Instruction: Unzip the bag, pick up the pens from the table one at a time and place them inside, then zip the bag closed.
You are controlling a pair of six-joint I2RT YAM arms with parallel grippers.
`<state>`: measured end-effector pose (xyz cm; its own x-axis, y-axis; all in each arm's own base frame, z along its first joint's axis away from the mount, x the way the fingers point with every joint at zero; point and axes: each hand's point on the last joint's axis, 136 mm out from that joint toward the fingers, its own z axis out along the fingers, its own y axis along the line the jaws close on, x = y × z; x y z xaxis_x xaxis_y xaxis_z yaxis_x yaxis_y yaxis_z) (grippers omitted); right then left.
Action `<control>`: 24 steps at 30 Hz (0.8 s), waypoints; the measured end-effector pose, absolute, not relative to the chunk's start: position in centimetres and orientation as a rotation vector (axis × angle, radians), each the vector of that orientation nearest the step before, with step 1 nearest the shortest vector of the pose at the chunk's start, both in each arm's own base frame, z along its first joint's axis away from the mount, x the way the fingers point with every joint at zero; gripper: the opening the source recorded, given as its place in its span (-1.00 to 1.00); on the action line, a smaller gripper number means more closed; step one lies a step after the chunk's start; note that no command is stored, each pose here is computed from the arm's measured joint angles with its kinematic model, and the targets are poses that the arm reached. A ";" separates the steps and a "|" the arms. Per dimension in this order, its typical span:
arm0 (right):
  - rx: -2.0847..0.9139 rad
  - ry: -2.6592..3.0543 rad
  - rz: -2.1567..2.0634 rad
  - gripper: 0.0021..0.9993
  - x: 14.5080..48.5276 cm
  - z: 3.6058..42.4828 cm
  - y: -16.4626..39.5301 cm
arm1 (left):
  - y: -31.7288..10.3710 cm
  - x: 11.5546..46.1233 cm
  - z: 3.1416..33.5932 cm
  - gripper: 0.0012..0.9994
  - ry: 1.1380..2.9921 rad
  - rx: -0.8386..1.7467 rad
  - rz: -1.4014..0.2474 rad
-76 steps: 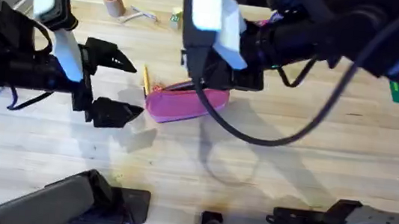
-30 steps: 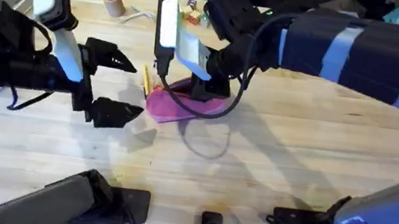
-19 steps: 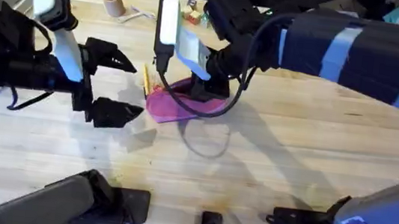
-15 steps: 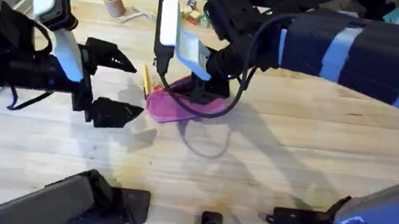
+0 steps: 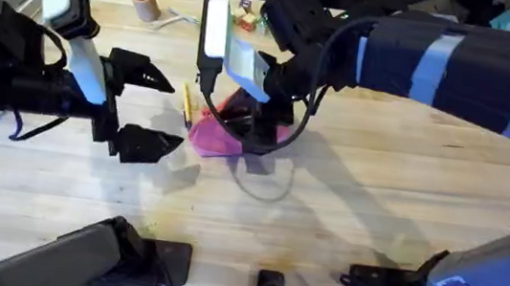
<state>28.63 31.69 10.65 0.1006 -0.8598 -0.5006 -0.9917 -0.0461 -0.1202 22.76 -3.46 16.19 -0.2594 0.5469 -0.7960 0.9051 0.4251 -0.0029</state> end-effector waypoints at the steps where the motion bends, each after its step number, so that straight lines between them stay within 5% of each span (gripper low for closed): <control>1: -1.955 1.807 0.410 1.00 28.6 10.6 31.7 | -3.5 22.8 16.2 0.99 1.937 1.228 -0.613; 16: -1.855 1.933 0.450 1.00 28.5 10.8 31.6 | -3.5 22.7 16.2 0.99 1.937 1.229 -0.611; 24: -1.613 2.047 0.515 1.00 28.2 16.0 31.7 | -3.2 23.2 18.6 0.99 1.877 1.270 -0.485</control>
<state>28.24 31.67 15.96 -0.1899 -0.7915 -0.5808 -0.9721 0.2344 -0.0015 23.16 -3.24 18.62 -0.1749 0.5918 -0.7869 0.8990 0.4220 0.1175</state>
